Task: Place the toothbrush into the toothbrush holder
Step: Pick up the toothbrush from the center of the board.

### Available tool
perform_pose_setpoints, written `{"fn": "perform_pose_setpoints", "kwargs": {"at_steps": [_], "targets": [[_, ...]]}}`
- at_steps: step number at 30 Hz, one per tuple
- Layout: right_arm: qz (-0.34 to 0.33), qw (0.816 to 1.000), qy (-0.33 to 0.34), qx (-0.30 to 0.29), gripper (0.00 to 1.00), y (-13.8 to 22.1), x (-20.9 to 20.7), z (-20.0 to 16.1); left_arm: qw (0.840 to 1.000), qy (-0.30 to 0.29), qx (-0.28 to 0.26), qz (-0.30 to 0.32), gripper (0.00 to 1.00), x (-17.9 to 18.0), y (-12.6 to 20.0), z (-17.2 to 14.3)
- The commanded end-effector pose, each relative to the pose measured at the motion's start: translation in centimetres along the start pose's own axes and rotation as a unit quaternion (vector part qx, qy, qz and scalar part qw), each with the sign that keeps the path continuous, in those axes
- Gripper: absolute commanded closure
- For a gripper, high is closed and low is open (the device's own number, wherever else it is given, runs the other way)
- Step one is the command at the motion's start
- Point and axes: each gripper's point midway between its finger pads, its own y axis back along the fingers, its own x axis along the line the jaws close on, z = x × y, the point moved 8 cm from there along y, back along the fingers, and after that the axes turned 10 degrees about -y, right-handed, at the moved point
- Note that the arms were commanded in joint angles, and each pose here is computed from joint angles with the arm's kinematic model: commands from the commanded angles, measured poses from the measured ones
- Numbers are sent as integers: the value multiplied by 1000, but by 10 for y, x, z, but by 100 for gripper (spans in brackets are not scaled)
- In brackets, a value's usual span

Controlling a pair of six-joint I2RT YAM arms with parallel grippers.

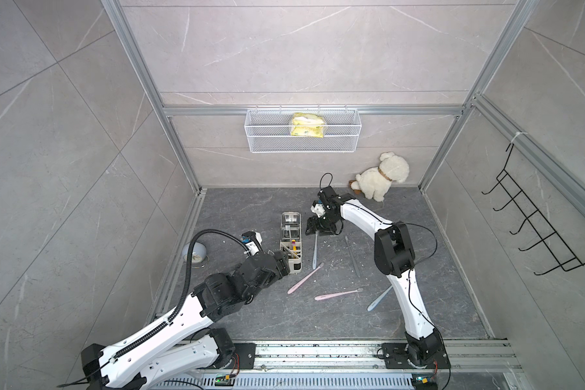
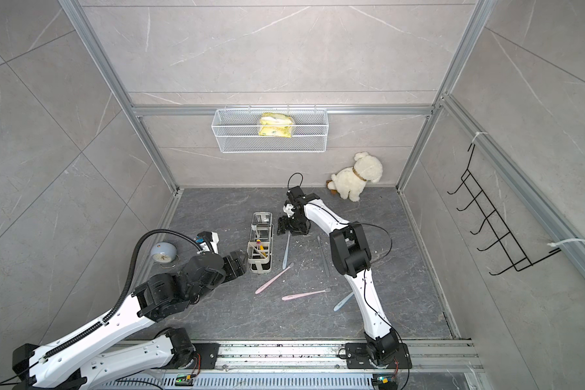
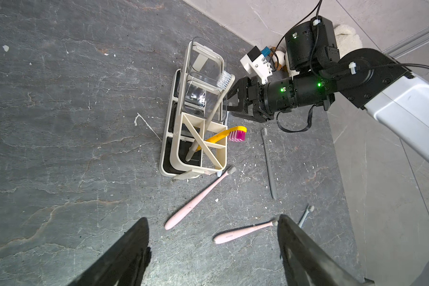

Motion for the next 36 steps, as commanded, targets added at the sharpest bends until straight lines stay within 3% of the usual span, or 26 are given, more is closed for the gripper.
{"fn": "perform_pose_setpoints", "kwargs": {"at_steps": [1,12,14,16,19,24,28,33,36], "targets": [[-54,998,18,32,28,2,-12,-21,1000,9,-17,10,18,4,6,6],[-170,981,61,67,29,-32,-14,-100,1000,15,-14,0,18,2,2,3],[-193,976,64,71,36,-36,-21,-107,1000,18,-15,-2,19,3,3,2],[-214,972,64,69,51,-37,-28,-111,1000,20,-15,-3,19,5,4,2],[-227,970,64,65,64,-33,-39,-113,1000,22,-18,-6,19,5,6,2],[-202,977,50,51,73,-19,-61,-103,1000,23,-19,-7,19,6,7,3],[-163,982,76,54,72,-16,-65,-105,1000,24,-18,-6,19,6,5,1],[-181,978,84,57,56,-20,-64,-121,1000,24,-16,-5,19,4,0,-1],[-203,974,86,61,64,-22,-67,-131,1000,23,-13,-5,19,3,-2,-1]]}}
